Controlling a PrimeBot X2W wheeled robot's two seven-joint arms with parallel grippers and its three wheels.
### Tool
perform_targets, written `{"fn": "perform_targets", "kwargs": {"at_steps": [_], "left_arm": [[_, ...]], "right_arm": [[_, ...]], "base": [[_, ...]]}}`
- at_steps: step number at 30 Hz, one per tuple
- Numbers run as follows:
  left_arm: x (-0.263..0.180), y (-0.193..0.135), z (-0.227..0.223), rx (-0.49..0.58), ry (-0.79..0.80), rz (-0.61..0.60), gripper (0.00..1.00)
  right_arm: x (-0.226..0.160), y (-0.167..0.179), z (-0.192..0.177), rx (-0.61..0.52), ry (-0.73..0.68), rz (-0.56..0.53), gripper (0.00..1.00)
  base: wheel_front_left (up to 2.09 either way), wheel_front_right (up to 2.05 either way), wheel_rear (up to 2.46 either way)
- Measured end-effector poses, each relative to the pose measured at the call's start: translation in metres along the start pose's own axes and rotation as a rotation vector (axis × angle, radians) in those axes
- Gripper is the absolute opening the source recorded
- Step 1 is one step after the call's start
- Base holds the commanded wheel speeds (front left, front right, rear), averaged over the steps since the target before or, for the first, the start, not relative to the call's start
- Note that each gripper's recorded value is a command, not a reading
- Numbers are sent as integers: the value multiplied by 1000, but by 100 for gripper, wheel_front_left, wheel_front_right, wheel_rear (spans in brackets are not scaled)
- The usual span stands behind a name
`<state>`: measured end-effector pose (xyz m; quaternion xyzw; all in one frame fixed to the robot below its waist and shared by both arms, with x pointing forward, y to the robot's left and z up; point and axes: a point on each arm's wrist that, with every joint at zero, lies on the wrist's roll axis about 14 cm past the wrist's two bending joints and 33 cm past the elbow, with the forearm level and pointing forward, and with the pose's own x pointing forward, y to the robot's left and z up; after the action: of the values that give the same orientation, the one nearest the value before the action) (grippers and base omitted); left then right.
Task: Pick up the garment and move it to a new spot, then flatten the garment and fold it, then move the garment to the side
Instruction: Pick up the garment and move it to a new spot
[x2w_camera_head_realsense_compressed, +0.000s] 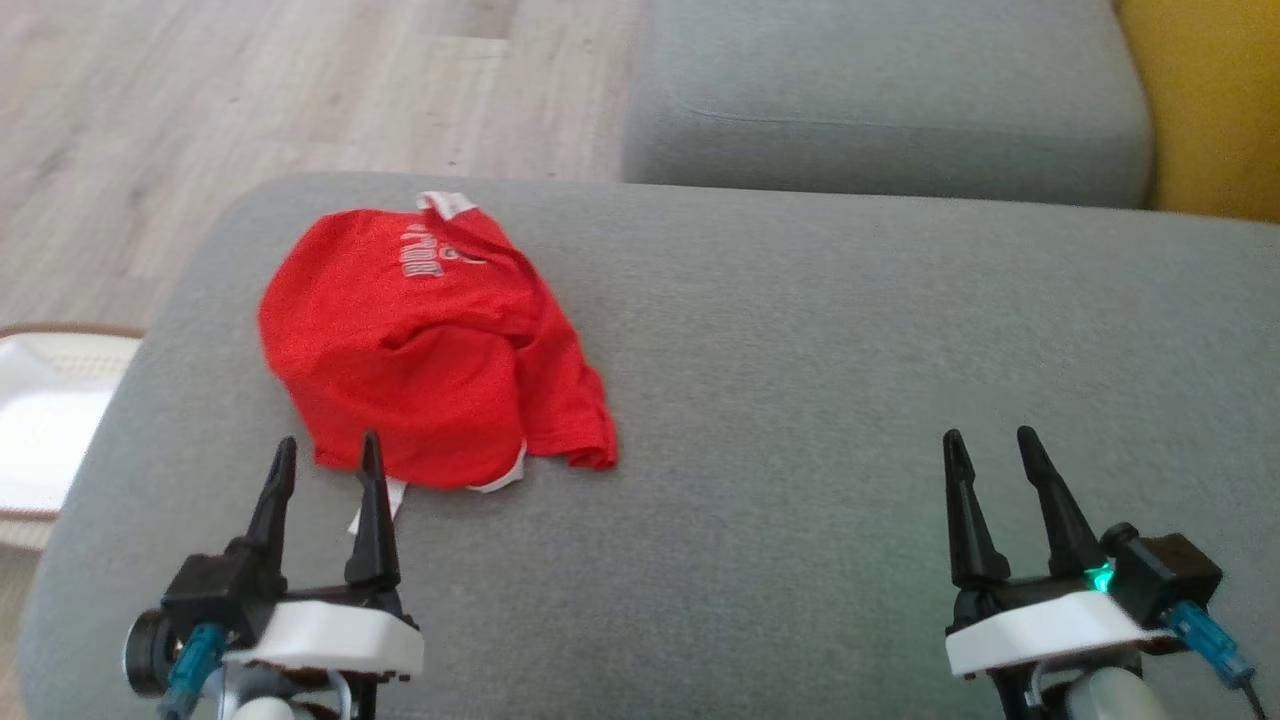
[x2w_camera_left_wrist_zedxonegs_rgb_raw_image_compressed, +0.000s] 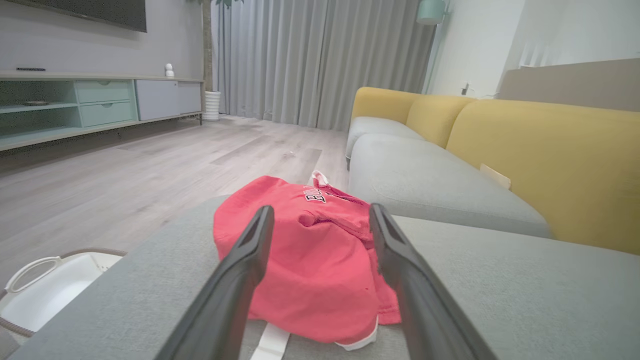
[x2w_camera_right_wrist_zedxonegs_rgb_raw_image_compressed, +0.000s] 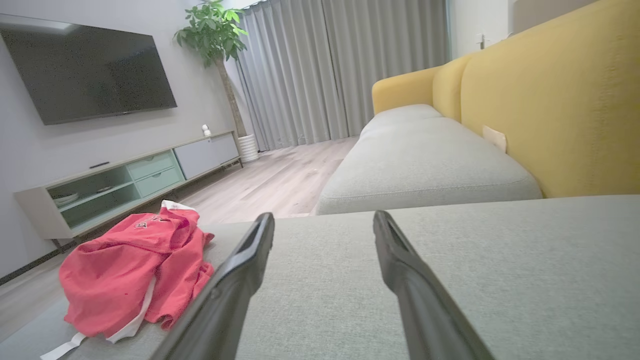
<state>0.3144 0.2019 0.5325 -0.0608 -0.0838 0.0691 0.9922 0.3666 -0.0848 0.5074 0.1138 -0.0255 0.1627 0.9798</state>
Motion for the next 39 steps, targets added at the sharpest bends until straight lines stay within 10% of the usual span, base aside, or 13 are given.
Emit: {"fn": "perform_targets", "kwargs": {"at_steps": [39], "left_arm": [[-35,81,13,84,-19,235,100]], "right_arm": [[27,70,-27,60,83,219,100]], "base": [[0,0,0]]}}
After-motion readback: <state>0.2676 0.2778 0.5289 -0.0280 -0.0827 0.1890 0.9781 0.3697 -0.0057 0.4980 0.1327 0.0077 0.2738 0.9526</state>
